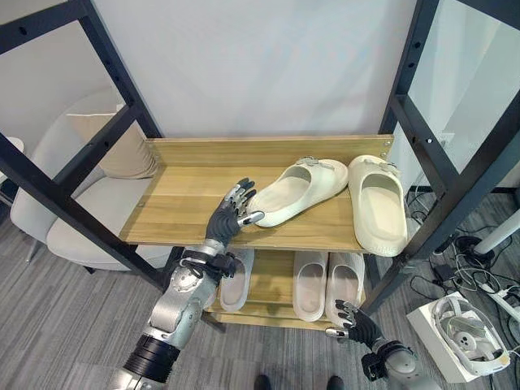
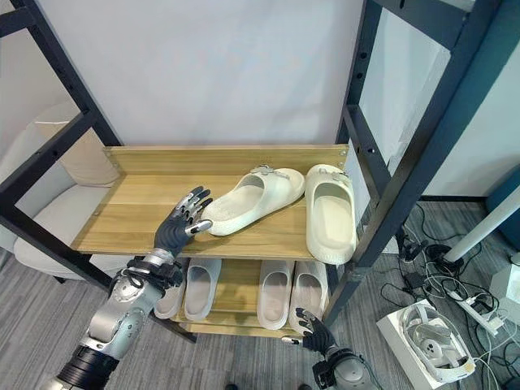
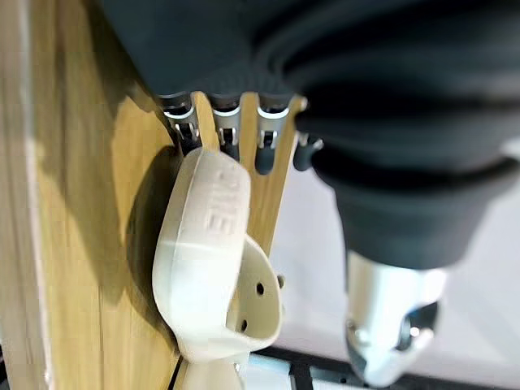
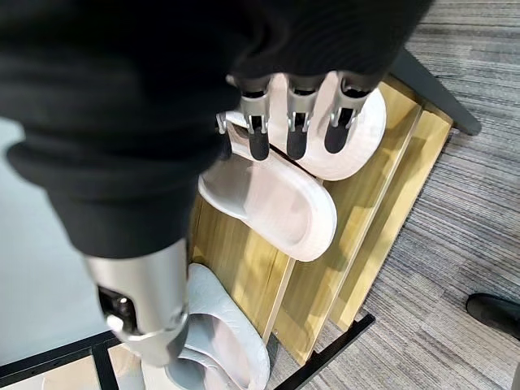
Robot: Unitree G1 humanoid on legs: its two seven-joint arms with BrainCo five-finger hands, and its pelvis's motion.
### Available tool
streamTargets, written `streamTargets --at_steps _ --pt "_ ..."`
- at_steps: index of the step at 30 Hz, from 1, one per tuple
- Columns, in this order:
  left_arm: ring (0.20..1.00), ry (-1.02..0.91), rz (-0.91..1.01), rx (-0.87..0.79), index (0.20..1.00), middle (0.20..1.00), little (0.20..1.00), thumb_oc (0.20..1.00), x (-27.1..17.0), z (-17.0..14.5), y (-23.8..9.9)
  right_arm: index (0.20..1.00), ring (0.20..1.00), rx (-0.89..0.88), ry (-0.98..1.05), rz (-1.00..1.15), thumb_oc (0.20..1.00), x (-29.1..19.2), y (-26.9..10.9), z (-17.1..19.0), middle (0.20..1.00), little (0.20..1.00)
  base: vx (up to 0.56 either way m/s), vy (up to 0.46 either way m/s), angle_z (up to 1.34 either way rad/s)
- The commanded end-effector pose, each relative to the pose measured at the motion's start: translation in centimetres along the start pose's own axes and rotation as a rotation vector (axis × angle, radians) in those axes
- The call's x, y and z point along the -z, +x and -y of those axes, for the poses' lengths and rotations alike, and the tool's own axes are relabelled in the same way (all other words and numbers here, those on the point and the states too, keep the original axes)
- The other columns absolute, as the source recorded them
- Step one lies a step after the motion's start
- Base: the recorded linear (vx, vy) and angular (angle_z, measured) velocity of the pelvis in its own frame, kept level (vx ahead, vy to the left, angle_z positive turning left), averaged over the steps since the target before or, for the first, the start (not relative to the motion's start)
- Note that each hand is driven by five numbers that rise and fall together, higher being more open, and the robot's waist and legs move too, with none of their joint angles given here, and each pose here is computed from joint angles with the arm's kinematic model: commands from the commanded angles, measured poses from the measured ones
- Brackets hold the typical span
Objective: Arrange the slippers neatly on the shoe rack.
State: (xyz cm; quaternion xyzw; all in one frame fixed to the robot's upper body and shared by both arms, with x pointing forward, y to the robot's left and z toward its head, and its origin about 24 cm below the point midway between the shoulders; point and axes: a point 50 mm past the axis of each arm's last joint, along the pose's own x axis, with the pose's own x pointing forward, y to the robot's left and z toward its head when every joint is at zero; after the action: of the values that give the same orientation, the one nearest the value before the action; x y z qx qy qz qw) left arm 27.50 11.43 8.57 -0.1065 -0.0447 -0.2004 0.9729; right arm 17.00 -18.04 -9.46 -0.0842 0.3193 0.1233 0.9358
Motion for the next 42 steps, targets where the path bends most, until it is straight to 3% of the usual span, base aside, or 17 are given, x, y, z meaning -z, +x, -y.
streamTargets --at_steps 1,5,11,16,21,26,31,37,42 --pt "1.0 -0.026 0.101 0.23 1.0 1.0 1.0 1.0 -2.4 4.4 2.6 1.0 1.0 -0.049 -0.006 0.109 1.0 -2.9 1.4 -1.8 1.0 1.0 0.0 0.0 0.0" --pt "1.0 -0.022 0.108 0.306 1.0 1.0 1.0 1.0 -2.9 5.9 2.5 1.0 1.0 -0.047 -0.008 0.123 1.0 -3.5 1.7 -1.9 1.0 1.0 0.0 0.0 0.0" --pt "1.0 0.014 0.069 0.269 1.0 1.0 1.0 1.0 -2.1 3.9 0.4 1.0 1.0 -0.036 -0.005 0.109 1.0 -3.0 1.6 -1.5 1.0 1.0 0.0 -0.002 0.01" --pt "1.0 0.042 0.082 0.277 1.0 1.0 1.0 1.0 -2.1 4.9 2.1 1.0 1.0 -0.058 -0.006 0.12 1.0 -3.4 1.8 -2.1 1.0 1.0 0.0 0.0 0.0" --pt "1.0 0.107 0.235 0.21 1.0 1.0 1.0 1.0 -4.7 5.2 3.8 1.0 1.0 -0.063 0.006 0.113 1.0 -3.1 1.8 -2.5 1.0 1.0 0.0 -0.014 -0.01" --pt "1.0 0.074 0.541 0.228 1.0 1.0 1.0 1.0 -9.8 4.8 1.2 1.0 1.0 -0.069 0.045 0.173 1.0 -3.8 1.8 -2.9 1.0 1.0 -0.01 -0.013 -0.01" --pt "1.0 0.087 0.593 0.331 1.0 1.0 1.0 1.0 -11.1 4.1 -1.2 1.0 1.0 -0.081 0.075 0.188 1.0 -3.7 1.6 -2.8 1.0 1.0 0.0 0.0 0.0" --pt "1.0 0.208 0.438 0.5 1.0 1.0 1.0 1.0 -9.5 3.7 -3.2 1.0 1.0 -0.1 0.077 0.178 1.0 -3.1 1.3 -2.6 1.0 1.0 0.0 0.0 0.0" --pt "1.0 0.331 0.12 0.631 1.0 1.0 1.0 1.0 -5.1 2.5 -4.7 1.0 1.0 -0.112 0.065 0.165 1.0 -2.8 1.2 -2.3 1.0 1.0 0.0 0.0 0.01"
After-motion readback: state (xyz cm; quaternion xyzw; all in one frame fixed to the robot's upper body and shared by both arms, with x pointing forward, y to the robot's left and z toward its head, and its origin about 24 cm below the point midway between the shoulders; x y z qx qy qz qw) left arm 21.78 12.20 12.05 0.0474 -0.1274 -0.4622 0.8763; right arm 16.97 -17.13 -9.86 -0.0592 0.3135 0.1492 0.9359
